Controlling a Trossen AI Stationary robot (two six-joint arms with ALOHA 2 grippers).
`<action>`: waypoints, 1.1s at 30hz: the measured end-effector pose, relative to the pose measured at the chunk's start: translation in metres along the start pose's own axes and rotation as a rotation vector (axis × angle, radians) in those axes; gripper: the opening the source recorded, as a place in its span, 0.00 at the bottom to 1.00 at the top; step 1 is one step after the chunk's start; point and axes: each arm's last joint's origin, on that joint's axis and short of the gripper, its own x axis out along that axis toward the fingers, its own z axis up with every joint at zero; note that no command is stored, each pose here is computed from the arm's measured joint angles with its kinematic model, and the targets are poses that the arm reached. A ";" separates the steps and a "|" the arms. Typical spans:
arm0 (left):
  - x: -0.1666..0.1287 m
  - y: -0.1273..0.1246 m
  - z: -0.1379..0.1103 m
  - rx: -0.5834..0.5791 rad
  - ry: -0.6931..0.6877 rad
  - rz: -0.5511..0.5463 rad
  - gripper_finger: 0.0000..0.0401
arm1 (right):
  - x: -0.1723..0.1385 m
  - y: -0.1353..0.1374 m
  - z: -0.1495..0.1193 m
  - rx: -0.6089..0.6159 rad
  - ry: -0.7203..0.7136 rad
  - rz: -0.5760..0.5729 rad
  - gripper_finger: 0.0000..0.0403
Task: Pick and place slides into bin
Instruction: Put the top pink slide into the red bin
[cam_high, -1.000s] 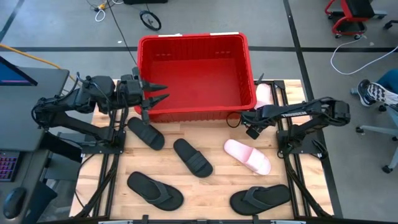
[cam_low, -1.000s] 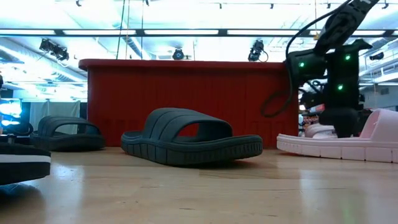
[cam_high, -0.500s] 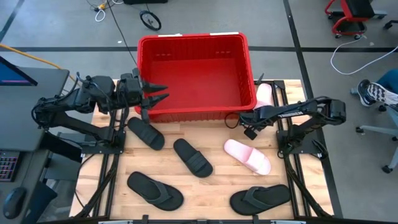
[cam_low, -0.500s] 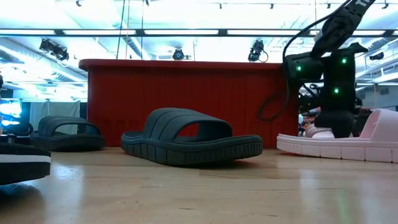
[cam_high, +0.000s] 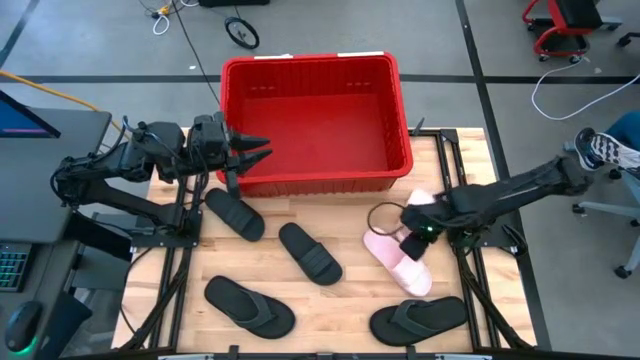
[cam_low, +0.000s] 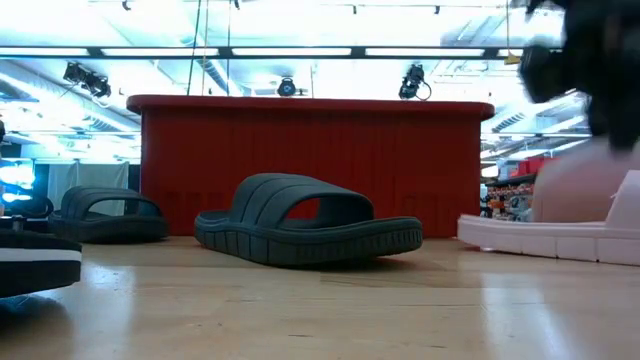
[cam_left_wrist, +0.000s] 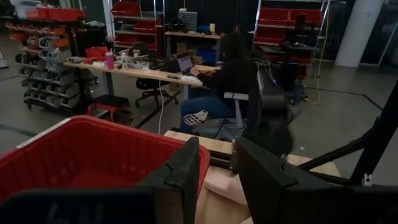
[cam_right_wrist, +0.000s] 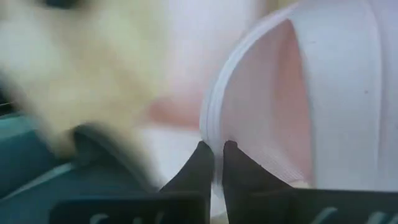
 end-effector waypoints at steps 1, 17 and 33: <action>0.000 0.000 0.000 -0.014 -0.001 0.000 0.27 | -0.010 0.005 -0.006 0.009 -0.014 0.030 0.05; 0.000 0.000 0.000 -0.095 -0.002 0.002 0.23 | -0.210 0.075 -0.026 -0.267 -0.853 0.119 0.03; 0.010 0.015 -0.001 -0.084 -0.010 0.175 0.15 | -0.221 0.117 0.079 -0.626 -0.980 -0.517 0.03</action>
